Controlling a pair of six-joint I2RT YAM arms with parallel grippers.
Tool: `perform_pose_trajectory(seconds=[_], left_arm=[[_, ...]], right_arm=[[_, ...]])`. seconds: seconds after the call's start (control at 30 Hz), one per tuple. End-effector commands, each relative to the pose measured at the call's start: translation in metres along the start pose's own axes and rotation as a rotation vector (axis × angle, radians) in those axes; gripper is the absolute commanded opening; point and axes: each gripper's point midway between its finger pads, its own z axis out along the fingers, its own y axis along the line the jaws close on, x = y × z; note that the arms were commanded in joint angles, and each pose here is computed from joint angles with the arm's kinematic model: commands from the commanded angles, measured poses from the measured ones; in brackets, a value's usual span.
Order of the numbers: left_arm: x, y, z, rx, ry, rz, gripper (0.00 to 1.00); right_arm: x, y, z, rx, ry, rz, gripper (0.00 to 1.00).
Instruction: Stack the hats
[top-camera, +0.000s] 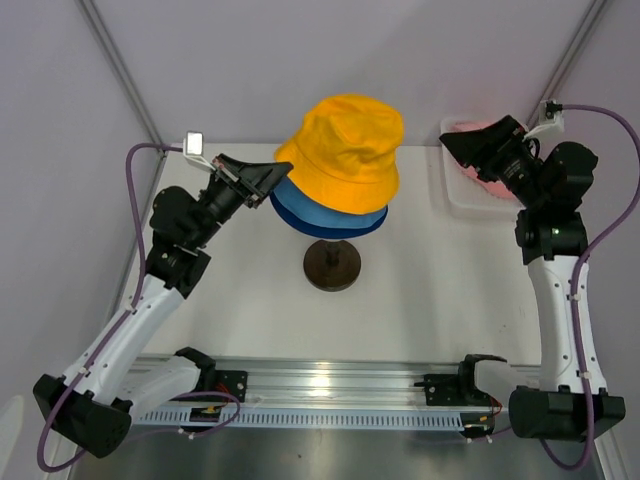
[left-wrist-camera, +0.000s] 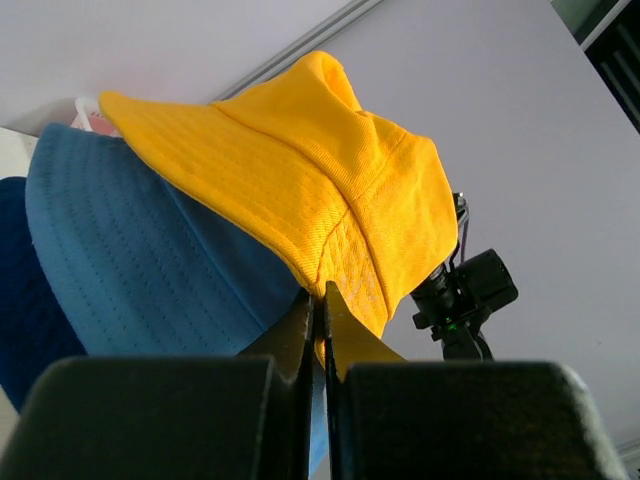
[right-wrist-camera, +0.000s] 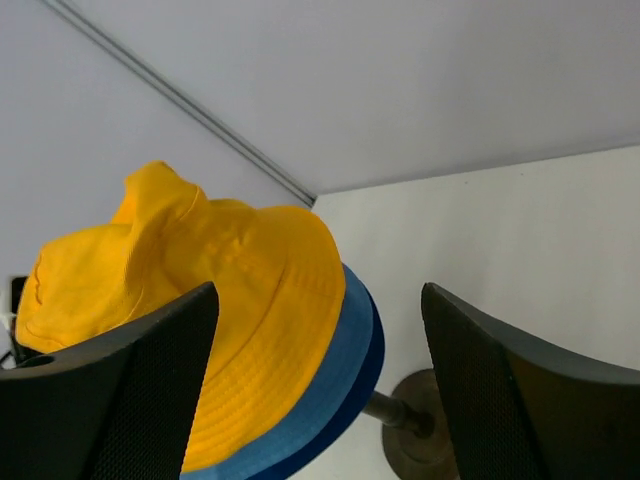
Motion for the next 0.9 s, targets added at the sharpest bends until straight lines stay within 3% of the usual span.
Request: perform_pose_trajectory(seconds=[0.0, 0.2, 0.43, 0.63, 0.87], left_arm=[[0.001, 0.006, -0.005, -0.016, -0.013, 0.041, 0.01], [0.008, 0.016, -0.003, -0.039, 0.011, 0.017, 0.01], [0.011, 0.023, -0.002, -0.058, 0.025, 0.015, 0.01], [0.011, 0.024, -0.004, -0.068, 0.022, 0.025, 0.01], [0.012, 0.030, -0.002, -0.084, 0.026, 0.032, 0.01]], right_arm=[[0.006, 0.002, -0.005, -0.038, -0.020, 0.122, 0.85], [0.048, -0.012, 0.009, -0.187, -0.016, 0.392, 0.79], [0.081, 0.009, 0.036, -0.252, 0.046, 0.427, 0.79], [0.080, 0.010, 0.045, -0.268, 0.023, 0.485, 0.77], [0.096, 0.016, 0.056, -0.293, 0.065, 0.564, 0.59]])
